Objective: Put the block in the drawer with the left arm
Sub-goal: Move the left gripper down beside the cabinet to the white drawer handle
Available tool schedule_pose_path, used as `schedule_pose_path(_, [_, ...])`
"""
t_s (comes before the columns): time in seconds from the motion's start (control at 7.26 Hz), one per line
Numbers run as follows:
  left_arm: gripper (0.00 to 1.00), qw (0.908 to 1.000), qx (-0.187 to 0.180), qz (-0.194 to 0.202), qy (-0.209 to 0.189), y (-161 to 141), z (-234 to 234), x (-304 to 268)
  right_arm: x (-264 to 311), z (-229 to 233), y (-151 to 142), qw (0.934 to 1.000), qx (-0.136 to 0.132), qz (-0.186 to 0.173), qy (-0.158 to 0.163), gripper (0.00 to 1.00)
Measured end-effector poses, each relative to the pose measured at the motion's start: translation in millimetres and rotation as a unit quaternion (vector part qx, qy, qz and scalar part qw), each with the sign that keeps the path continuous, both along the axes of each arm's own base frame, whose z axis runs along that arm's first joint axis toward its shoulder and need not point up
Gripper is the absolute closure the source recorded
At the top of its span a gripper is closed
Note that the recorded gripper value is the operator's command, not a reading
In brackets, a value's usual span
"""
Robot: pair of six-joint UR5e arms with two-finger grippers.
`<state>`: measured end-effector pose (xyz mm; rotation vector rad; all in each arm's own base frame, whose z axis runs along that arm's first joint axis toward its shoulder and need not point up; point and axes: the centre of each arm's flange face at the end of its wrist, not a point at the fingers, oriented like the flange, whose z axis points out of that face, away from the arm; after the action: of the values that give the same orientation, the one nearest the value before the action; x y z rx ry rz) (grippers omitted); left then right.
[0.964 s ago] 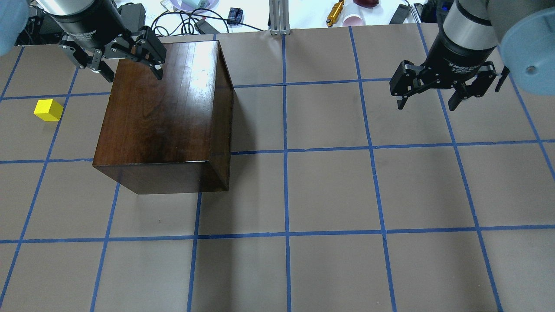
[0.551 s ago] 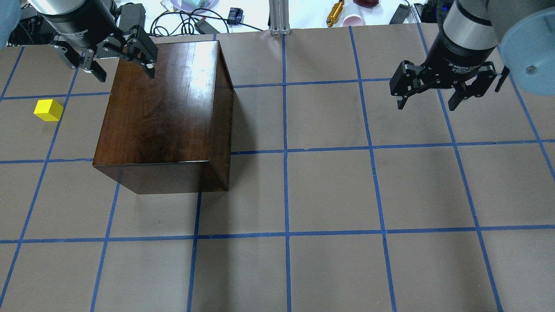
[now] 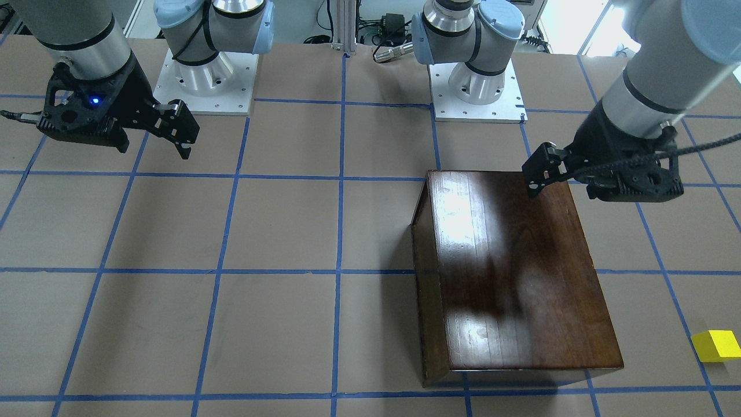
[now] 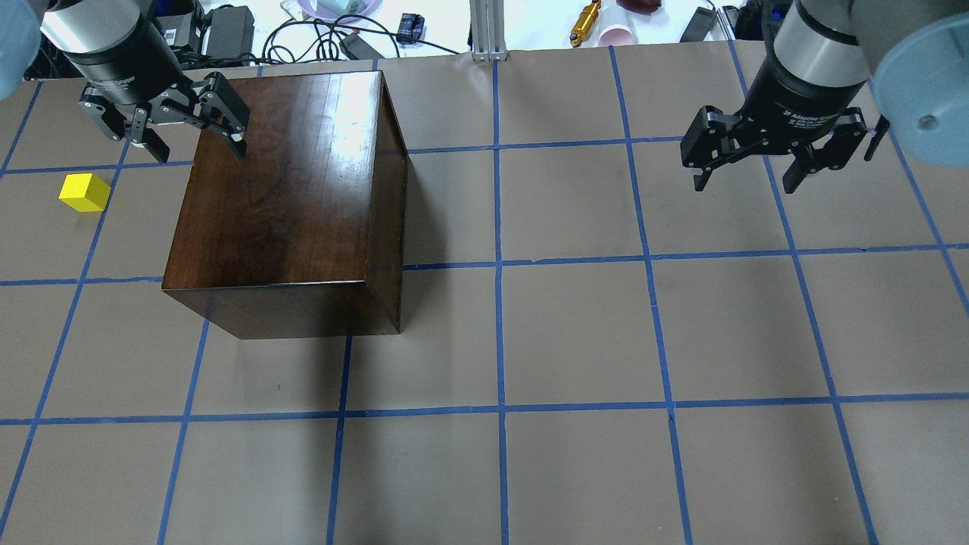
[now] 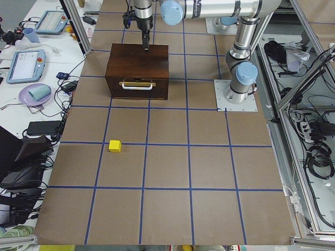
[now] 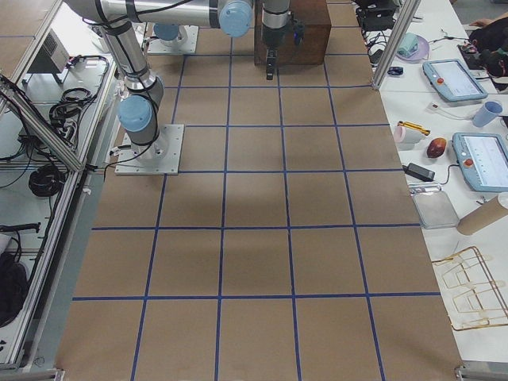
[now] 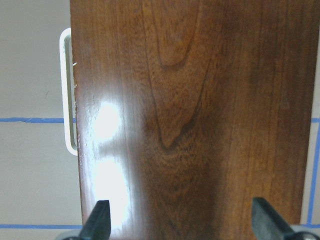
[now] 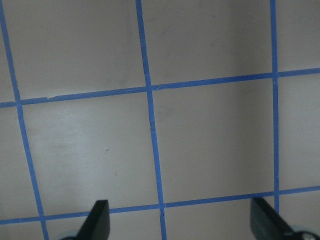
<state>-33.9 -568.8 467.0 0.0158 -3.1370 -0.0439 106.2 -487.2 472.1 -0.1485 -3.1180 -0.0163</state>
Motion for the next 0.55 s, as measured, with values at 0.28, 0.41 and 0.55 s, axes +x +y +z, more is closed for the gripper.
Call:
schedule_pose_path(0.28, [0.0,0.9999,0.004,-0.011,0.002,-21,-28,41,0,0,0,1.0,0.0,0.0,0.0,0.0])
schedule_pose_path(0.41, [0.0,0.9999,0.01,-0.012,0.006,-27,-38,64,0,0,0,1.0,0.0,0.0,0.0,0.0])
schedule_pose_path(0.55, [0.0,0.9998,0.014,-0.013,0.01,-29,-46,87,0,0,0,1.0,0.0,0.0,0.0,0.0])
